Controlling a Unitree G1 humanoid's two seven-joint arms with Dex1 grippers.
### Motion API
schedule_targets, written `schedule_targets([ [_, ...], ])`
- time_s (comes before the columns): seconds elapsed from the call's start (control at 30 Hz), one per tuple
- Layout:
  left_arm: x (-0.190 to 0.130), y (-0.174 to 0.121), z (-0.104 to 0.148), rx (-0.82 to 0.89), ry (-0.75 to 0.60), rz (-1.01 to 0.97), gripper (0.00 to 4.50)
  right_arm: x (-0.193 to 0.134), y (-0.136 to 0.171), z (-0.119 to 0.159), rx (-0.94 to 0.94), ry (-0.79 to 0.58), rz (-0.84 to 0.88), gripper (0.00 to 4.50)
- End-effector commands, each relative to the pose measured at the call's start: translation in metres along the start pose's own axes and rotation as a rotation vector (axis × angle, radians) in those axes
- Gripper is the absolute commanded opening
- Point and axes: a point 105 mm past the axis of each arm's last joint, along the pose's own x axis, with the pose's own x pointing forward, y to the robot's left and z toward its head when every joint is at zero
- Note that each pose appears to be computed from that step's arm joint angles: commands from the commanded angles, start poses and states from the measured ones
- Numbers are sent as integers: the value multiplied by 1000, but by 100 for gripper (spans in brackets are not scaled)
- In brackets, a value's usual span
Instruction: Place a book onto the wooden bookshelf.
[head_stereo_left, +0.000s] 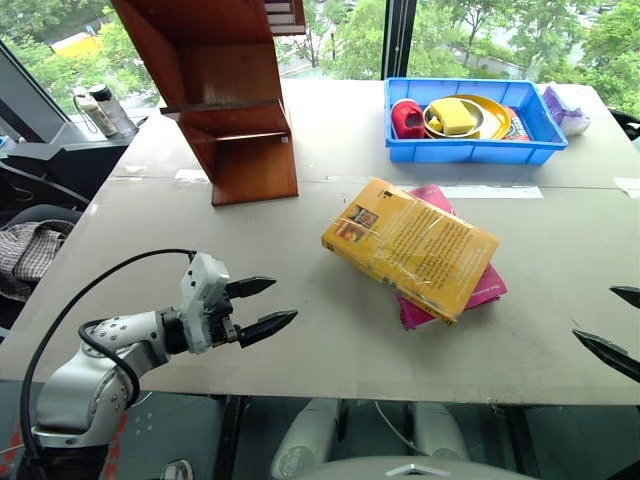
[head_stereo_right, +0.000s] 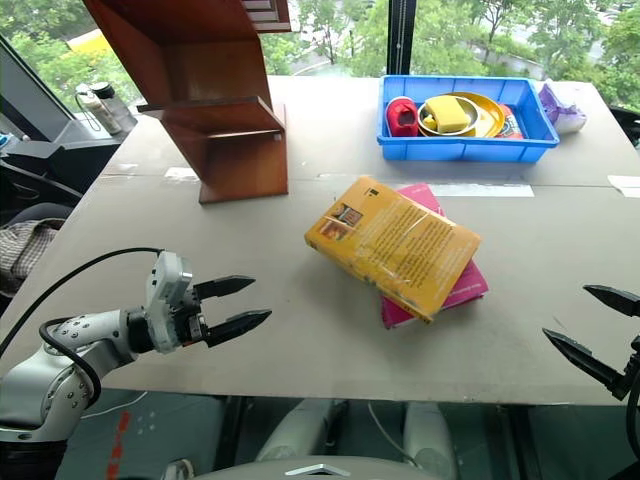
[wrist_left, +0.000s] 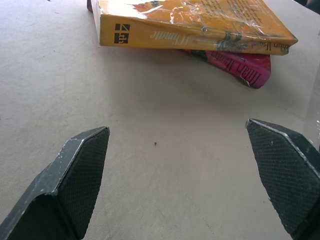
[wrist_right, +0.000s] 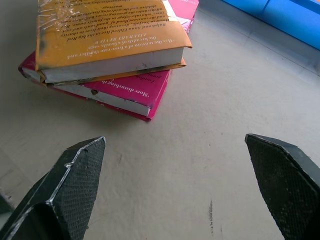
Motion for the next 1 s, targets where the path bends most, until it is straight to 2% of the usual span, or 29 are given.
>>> schedule_targets([
  [0.03, 1, 0, 17, 57, -46, 0, 450, 6, -5, 15, -48, -56, -25, 444],
  [0.13, 11, -5, 36, 90, -111, -25, 450, 22, -6, 39, -60, -136, -62, 444],
  [0.23, 14, -7, 51, 137, -138, -45, 450, 36, 3, 66, -88, -147, -62, 444],
  [0.33, 16, -10, 61, 156, -164, -72, 450, 56, 15, 77, 20, -127, 9, 444],
  [0.43, 17, -20, 60, 190, -140, -130, 450, 81, 23, 60, 28, 21, 24, 373],
  [0.53, 16, -23, 57, 202, -125, -149, 450, 99, 23, 47, 19, 126, -17, 237],
  [0.6, 15, -24, 57, 206, -124, -145, 450, 107, 22, 41, 11, 173, -44, 129],
  [0.7, 13, -23, 57, 207, -125, -135, 450, 115, 21, 36, 1, 208, -73, 8],
  [1.0, 9, -26, 46, 191, -93, -140, 450, 135, 31, 35, -52, 238, -16, 3],
])
